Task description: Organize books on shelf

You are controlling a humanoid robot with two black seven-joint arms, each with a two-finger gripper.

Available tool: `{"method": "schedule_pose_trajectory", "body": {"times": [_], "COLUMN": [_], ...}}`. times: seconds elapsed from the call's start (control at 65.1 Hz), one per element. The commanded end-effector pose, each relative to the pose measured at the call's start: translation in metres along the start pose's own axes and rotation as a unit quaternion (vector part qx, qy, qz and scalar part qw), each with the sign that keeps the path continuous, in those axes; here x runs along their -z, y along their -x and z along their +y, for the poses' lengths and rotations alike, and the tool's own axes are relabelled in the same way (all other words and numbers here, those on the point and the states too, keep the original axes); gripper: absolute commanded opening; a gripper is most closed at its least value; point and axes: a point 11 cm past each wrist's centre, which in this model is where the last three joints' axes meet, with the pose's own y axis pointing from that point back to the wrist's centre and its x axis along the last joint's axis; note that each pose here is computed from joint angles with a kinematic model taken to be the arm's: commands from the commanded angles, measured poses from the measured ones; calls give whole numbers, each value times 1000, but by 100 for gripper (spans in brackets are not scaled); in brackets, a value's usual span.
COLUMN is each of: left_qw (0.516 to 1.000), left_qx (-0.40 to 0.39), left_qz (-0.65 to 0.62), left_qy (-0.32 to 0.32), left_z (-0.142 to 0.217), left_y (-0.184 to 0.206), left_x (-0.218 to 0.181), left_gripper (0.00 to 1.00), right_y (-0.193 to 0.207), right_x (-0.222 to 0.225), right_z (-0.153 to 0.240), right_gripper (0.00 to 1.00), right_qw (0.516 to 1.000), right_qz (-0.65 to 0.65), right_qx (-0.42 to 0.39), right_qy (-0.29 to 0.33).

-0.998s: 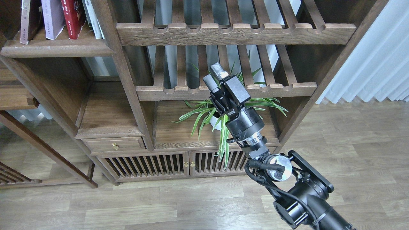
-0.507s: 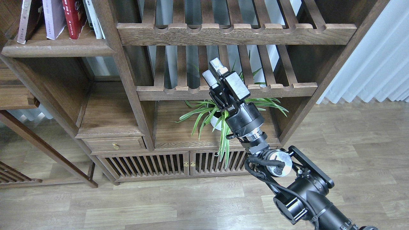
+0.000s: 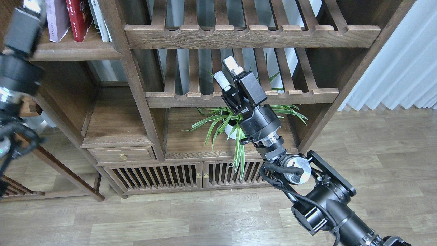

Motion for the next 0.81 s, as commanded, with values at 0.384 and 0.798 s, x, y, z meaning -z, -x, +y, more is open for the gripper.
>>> {"method": "schedule_pose_trajectory", "body": {"times": [0.384,0.798], "left_qw": [987,984], "left_qx": [12,13], "left_qz": [143,157], "left_qy": [-76,-77], "left_z": [4,5], "left_y": [30,36], "left_x": [132,144], "left_gripper": [99,99], "right_y": [-10,-18], "right_x": [-35,-54], "right_z": [10,21], "right_gripper": [99,99], "right_qw": [999,997], "right_qz": [-18,-28], "right_qx": [-18,-34], "right_qy": [46,69]}}
